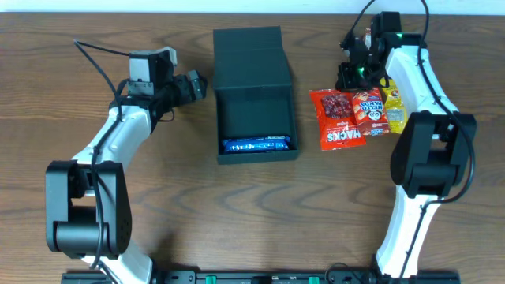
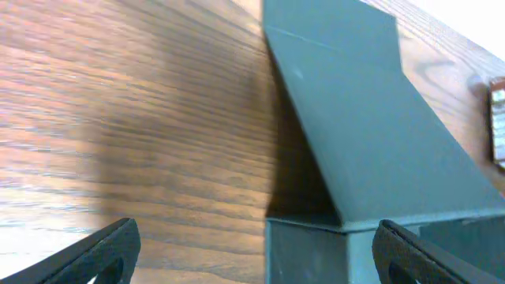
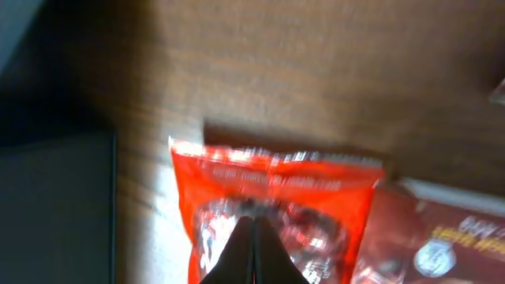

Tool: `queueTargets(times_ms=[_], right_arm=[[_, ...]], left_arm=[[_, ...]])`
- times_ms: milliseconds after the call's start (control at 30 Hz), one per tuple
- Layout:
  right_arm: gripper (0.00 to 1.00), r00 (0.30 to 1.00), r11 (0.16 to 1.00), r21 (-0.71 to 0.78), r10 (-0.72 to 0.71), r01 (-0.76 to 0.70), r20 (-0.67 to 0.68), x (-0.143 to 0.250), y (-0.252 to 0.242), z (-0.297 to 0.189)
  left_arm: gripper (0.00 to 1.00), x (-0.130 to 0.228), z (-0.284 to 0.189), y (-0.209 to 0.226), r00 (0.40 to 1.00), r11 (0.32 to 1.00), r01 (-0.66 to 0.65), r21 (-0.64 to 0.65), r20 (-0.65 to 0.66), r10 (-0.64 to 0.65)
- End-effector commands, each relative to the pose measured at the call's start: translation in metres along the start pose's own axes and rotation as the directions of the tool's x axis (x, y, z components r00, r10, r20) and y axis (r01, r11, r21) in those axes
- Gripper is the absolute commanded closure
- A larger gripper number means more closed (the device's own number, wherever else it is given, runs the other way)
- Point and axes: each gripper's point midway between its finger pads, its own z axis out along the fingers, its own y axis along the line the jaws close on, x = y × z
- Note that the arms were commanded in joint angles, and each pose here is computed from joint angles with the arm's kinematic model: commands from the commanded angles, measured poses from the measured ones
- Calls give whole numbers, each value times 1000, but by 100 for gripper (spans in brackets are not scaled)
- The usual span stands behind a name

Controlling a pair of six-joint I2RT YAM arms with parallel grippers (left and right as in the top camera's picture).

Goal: Pack container
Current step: 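Move the right gripper to the red HACKS bag and grasp it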

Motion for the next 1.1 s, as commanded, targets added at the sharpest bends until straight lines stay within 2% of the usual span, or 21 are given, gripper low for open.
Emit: queueTargets(times_ms=[0,67,133,233,300,333,533,667,800,933,1033,1067], right_arm=[[99,997,998,26,-50,52,-66,11,17,6],[95,991,992,94,-80,90,-110,18,22,10],[68,985,979,161,-105,126,-134,20,24,13],[56,981,958,247,-112,148,-156,22,27,15],[39,979,943,296,-104,153,-176,26,26,14],[36,978,938,314,-90,147,-189,29,25,14],[30,979,916,395,18,66,-204,40,10,6],[21,980,916,397,26,56,-199,40,6,12],[20,975,917,396,35,57,-221,47,1,27],[12,968,917,395,44,60,-248,56,-3,38],[17,962,917,394,50,62,-268,60,-6,46],[23,961,918,391,52,61,-273,61,-6,48]], left_arm=[[5,-8,-4,19,999,998,45,-34,20,-44],[5,-10,-8,26,998,997,65,-29,19,-64],[5,-13,-11,32,996,997,82,-15,20,-82],[5,-17,-16,40,994,995,103,-5,27,-103],[5,-20,-18,46,993,994,113,-6,32,-113],[5,-20,-19,47,994,994,109,-4,33,-109],[5,-20,-19,46,996,996,88,6,30,-88],[5,-20,-19,46,997,998,70,6,30,-70],[5,-19,-19,44,997,998,67,18,25,-67],[5,-18,-19,40,998,997,66,38,17,-67],[5,-18,-19,39,998,997,66,48,13,-66],[5,-17,-20,37,998,997,57,59,10,-57]])
